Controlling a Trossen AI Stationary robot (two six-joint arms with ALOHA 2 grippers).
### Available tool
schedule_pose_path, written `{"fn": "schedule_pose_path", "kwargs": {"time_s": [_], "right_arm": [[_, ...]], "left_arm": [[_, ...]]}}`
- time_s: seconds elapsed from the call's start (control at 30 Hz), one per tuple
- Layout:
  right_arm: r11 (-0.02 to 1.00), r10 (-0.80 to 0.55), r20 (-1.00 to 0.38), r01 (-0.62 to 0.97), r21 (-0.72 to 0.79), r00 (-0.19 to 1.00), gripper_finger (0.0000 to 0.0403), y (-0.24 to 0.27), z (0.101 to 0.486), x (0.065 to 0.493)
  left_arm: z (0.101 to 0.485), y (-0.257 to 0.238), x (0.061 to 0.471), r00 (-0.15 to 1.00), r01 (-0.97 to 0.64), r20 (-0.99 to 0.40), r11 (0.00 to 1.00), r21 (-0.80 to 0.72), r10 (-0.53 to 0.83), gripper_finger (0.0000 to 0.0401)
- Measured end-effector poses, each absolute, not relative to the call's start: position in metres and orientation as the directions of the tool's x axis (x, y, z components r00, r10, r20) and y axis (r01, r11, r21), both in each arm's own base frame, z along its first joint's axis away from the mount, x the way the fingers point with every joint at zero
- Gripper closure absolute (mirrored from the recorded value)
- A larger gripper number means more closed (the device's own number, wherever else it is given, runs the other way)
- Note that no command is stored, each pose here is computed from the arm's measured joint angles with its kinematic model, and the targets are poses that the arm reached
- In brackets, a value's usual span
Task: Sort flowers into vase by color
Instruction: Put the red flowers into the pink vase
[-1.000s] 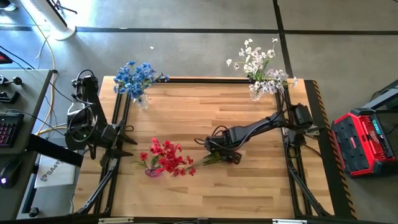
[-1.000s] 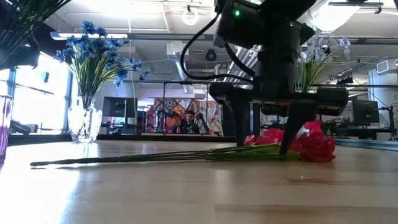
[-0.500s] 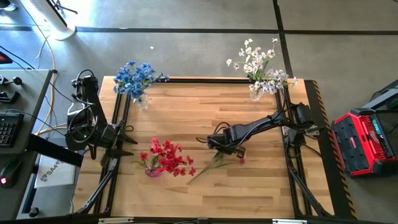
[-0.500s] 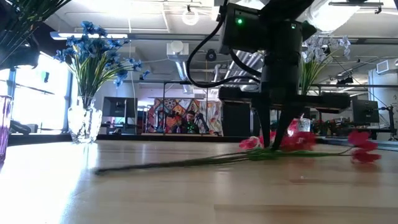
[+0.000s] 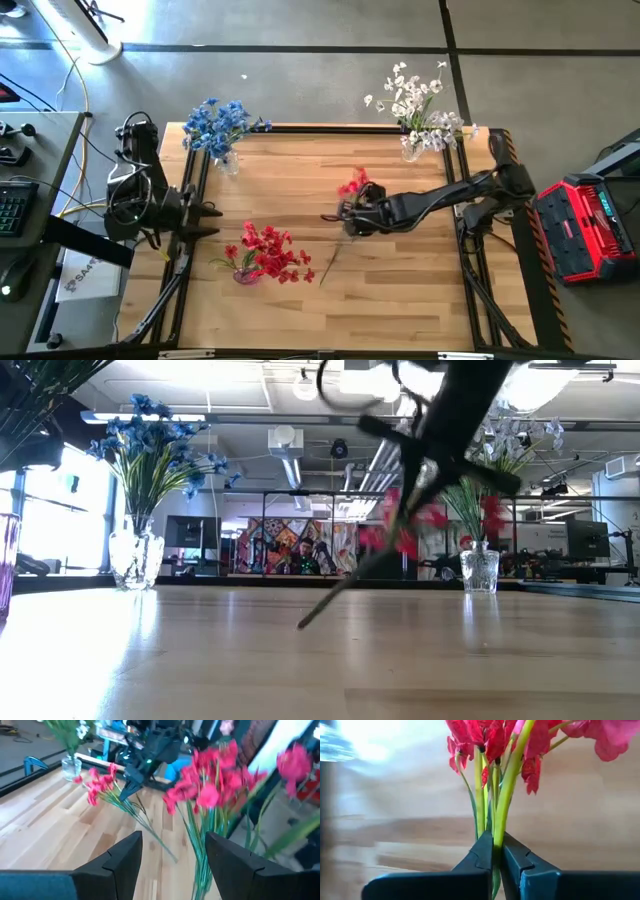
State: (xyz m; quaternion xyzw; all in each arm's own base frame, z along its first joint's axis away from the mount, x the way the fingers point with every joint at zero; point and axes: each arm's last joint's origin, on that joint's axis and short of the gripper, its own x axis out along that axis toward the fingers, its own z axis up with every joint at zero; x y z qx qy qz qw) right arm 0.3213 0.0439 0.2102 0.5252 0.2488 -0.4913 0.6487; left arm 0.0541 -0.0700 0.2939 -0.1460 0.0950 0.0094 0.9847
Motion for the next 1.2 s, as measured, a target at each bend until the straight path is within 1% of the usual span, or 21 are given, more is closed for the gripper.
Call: {"fn": "schedule_pose_path", "kwargs": {"time_s": [0.1, 0.2, 0.37, 0.5, 0.63, 0.73, 0.83, 0.97, 1.07, 1.2], "right_arm": [[0.126, -0.443, -0.754, 0.866, 0.484, 0.486, 0.0400, 0.045, 0.231, 0.319], [0.294, -0.465, -0.671, 0.816, 0.498, 0.577, 0.0401, 0.046, 0.251, 0.318], [0.526, -0.507, -0.489, 0.704, 0.477, 0.710, 0.0402, 0.044, 0.285, 0.321], [0.695, -0.497, -0.321, 0.591, 0.409, 0.806, 0.0402, 0.044, 0.310, 0.326], [0.839, -0.465, -0.123, 0.481, 0.254, 0.877, 0.0402, 0.046, 0.335, 0.332], [0.900, -0.411, 0.017, 0.402, 0.168, 0.912, 0.0402, 0.046, 0.351, 0.334], [0.934, -0.330, 0.099, 0.310, 0.176, 0.939, 0.0402, 0.042, 0.360, 0.335], [0.963, -0.212, 0.133, 0.183, 0.199, 0.968, 0.0402, 0.034, 0.363, 0.338], [0.971, -0.163, 0.141, 0.134, 0.200, 0.976, 0.0402, 0.031, 0.364, 0.338], [0.981, -0.118, 0.195, 0.083, 0.176, 0.974, 0.0402, 0.029, 0.369, 0.338]], "left_arm": [[0.304, -0.067, 0.053, 0.986, -0.064, -0.166, 0.942, -0.328, 0.010, 0.0199], [0.315, -0.064, 0.053, 0.989, -0.061, -0.147, 0.935, -0.350, 0.009, 0.0199], [0.336, -0.061, 0.055, 0.995, -0.068, -0.090, 0.916, -0.395, 0.036, 0.0199], [0.351, -0.062, 0.059, 0.998, -0.065, -0.027, 0.912, -0.405, 0.059, 0.0197], [0.361, -0.064, 0.063, 0.997, -0.059, 0.022, 0.918, -0.393, 0.074, 0.0187], [0.364, -0.068, 0.069, 0.994, -0.083, 0.036, 0.920, -0.383, 0.105, 0.0180], [0.366, -0.072, 0.075, 0.992, -0.093, 0.046, 0.919, -0.383, 0.120, 0.0173], [0.367, -0.080, 0.088, 0.989, -0.106, 0.061, 0.923, -0.369, 0.137, 0.0165], [0.370, -0.085, 0.100, 0.987, -0.121, 0.057, 0.929, -0.351, 0.151, 0.0160], [0.381, -0.087, 0.120, 0.984, -0.140, 0.054, 0.927, -0.347, 0.168, 0.0157]]}}
